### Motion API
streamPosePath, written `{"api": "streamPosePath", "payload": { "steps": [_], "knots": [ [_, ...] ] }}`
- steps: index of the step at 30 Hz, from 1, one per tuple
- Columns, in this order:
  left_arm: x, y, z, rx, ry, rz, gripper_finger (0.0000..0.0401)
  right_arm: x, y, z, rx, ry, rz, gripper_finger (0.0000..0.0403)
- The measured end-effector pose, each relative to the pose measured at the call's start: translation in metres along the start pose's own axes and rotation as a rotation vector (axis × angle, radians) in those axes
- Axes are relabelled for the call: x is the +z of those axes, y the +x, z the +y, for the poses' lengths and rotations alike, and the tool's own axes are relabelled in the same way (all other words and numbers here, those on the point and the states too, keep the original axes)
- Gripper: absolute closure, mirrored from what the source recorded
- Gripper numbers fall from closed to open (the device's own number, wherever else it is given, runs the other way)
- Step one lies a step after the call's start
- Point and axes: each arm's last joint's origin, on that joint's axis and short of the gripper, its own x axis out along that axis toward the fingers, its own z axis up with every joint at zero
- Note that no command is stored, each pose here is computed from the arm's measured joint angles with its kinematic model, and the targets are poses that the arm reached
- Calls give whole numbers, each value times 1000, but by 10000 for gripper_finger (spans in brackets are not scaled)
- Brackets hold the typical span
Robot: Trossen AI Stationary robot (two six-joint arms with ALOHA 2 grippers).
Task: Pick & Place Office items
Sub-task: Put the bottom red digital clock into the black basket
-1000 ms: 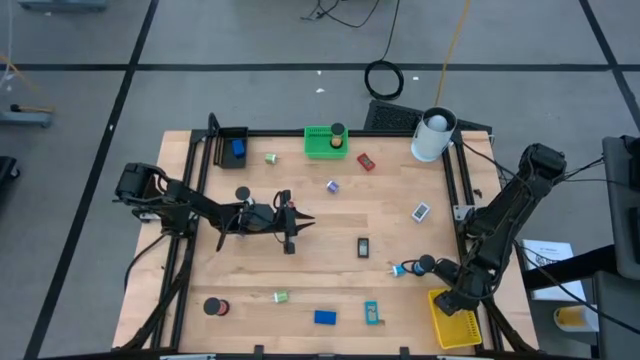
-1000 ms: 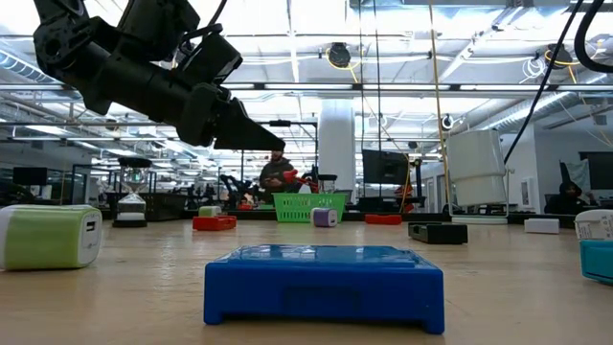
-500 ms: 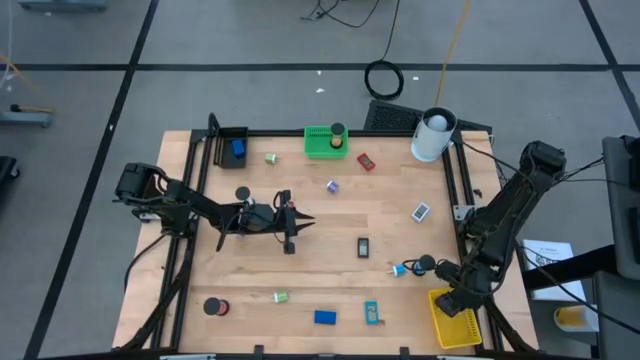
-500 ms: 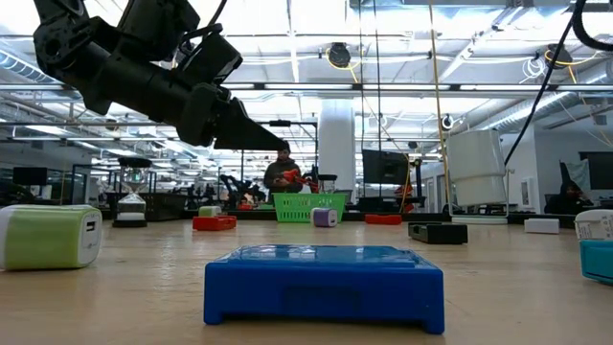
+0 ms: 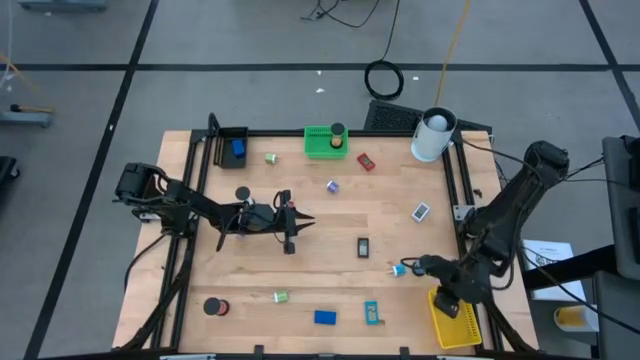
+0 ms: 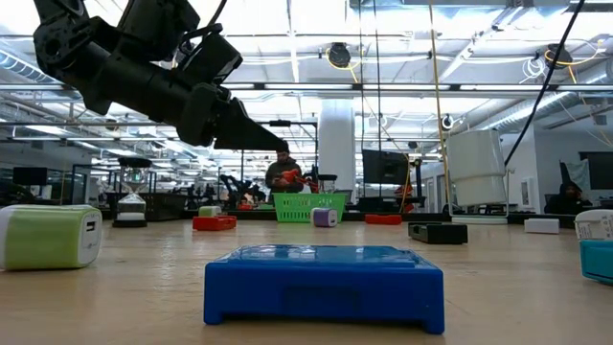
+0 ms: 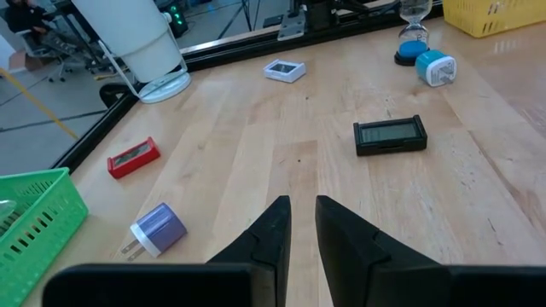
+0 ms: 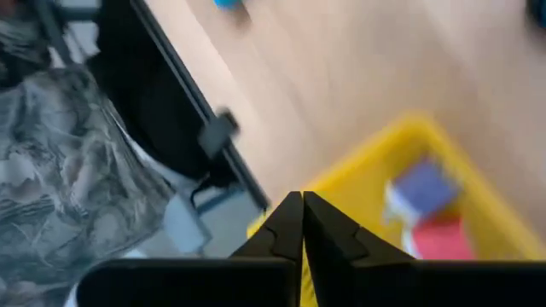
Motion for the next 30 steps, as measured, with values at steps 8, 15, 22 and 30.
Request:
{"api": "streamPosePath", "payload": {
  "steps": [8, 15, 22, 30],
  "knots": [
    [1, 0, 0, 3, -27, -10, 341, 35, -22, 4, 8, -520, -394, 399],
    [1, 1, 4, 17, -64, -13, 341, 74, -38, 2, -389, -777, -922, 399],
    [2, 0, 1, 5, -21, -15, 341, 127, -46, -13, -539, -764, -1230, 399],
    [5, -15, -26, -49, 82, 71, 341, 155, -43, -60, -417, -759, -1422, 399]
  ]
}}
